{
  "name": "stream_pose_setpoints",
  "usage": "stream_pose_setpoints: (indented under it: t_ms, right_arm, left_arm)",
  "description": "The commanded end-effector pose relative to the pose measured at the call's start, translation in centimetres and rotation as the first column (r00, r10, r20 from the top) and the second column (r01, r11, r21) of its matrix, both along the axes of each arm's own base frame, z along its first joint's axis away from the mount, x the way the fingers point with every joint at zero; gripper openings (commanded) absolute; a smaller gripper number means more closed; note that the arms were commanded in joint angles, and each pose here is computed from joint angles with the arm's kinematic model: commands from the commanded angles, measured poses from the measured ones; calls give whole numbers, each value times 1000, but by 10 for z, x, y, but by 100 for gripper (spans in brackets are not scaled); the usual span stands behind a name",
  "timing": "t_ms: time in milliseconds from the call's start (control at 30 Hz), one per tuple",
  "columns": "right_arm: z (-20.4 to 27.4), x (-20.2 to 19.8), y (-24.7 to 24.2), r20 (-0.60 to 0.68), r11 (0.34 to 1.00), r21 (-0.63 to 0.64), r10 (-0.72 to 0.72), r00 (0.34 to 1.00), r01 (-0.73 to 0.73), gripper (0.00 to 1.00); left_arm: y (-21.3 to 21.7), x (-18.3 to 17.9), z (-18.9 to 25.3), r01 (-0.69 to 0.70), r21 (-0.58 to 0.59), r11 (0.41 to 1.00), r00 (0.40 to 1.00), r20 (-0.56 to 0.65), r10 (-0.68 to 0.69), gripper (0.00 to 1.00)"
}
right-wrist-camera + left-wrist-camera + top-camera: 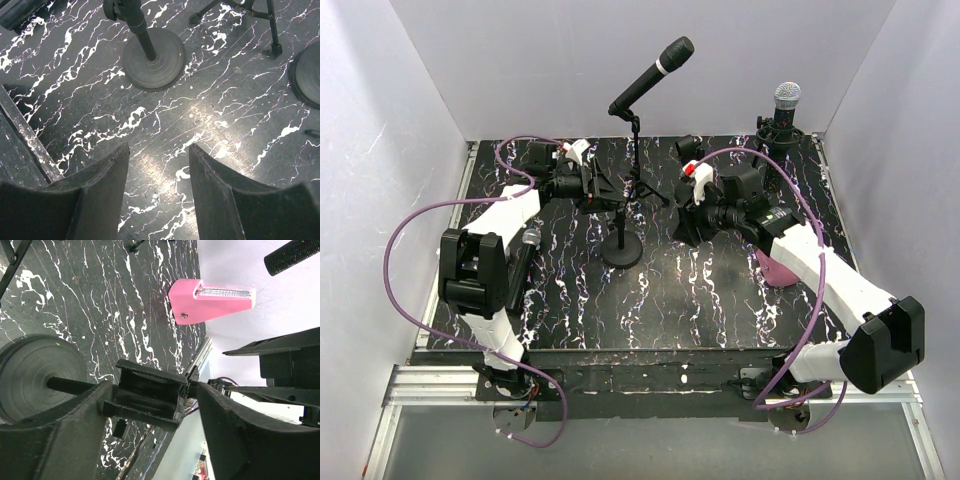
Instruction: Remove the microphone from the stand
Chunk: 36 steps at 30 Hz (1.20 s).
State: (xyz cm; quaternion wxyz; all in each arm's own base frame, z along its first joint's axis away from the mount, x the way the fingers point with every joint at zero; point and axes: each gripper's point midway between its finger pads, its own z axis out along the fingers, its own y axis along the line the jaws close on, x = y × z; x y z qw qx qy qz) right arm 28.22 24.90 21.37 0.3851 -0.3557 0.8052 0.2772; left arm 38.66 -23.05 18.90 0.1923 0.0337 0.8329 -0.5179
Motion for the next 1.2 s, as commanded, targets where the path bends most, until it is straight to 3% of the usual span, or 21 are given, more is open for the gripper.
stream_pose_setpoints:
  t_ms: [0, 200, 400, 667, 967, 1167]
  right_arm:
    - [11, 2, 3, 56, 1000, 26, 9, 998, -11, 58]
    - [9, 4, 3, 63, 1000, 27, 7, 998, -9, 58]
    - [7, 5, 4, 63, 1000, 28, 12, 998, -14, 58]
    - [0, 2, 3, 51, 1000, 26, 13, 999, -14, 58]
    - [2, 5, 6, 54, 1000, 27, 15, 998, -16, 58]
    - [10, 11, 10, 70, 999, 41, 17, 997, -20, 58]
  left_arm:
    - [1, -7, 17, 20, -40, 999, 999, 32, -18, 62]
    - [9, 1, 14, -32, 2, 1000, 997, 64, 31, 40]
    - [27, 17, 35, -95, 13, 995, 985, 147, 92, 36]
    - [78, 53, 47, -238, 40, 971, 943, 249, 221, 36]
    - [176, 119, 60, -413, 15, 911, 856, 349, 382, 36]
    - [203, 138, 54, -444, 39, 895, 837, 375, 398, 47]
